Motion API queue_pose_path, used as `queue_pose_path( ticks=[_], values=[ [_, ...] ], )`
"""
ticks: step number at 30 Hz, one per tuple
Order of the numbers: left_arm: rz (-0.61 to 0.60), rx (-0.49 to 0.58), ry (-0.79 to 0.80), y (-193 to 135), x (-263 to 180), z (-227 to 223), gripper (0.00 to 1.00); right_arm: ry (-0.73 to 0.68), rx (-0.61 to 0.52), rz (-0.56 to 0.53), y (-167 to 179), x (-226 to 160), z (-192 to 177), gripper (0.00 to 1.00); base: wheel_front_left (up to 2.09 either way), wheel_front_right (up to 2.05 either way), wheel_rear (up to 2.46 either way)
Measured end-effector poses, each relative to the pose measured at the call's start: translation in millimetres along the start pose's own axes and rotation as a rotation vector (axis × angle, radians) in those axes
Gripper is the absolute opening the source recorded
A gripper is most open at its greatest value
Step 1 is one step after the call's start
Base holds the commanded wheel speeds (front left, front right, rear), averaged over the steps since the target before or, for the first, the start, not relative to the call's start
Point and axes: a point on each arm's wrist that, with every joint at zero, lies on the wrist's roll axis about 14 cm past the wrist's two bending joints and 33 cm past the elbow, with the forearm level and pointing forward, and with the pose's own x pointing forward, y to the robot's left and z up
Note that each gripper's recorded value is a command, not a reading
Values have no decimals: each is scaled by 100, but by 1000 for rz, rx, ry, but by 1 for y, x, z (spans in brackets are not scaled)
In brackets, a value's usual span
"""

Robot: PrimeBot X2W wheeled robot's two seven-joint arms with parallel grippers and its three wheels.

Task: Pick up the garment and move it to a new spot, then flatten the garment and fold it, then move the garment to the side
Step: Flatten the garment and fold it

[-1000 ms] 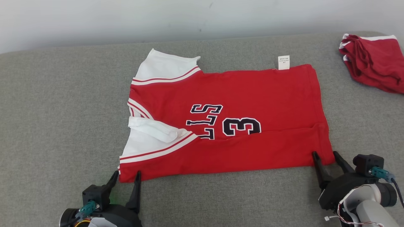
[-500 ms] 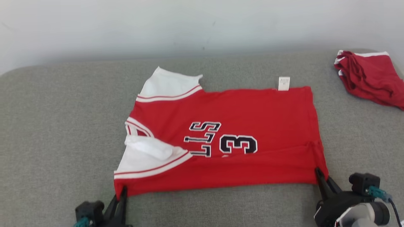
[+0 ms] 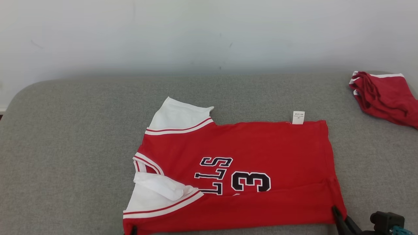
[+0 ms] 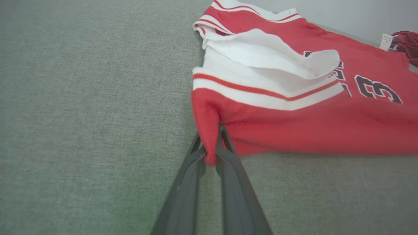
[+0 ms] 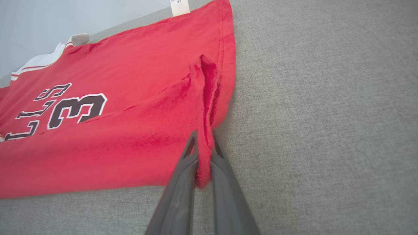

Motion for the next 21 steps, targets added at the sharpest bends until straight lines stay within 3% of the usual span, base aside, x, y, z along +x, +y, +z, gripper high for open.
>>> queue_pose_path(
  ticks=[1, 2, 13, 21],
  values=[
    [2, 4, 1, 0, 0, 0, 54, -3, 3, 3, 1, -1, 1, 100, 0, 0, 0],
    [1, 5, -4, -1, 0, 1, 100, -3, 2, 1, 1, -2, 2, 100, 0, 0, 0],
    [85, 43, -241, 19, -7, 73, 100, -281, -36, 17, 15, -12, 65, 100, 0, 0, 0],
    [130, 153, -427, 25, -23, 130, 100, -433, -55, 41, 33, -20, 95, 100, 0, 0, 0]
  ],
)
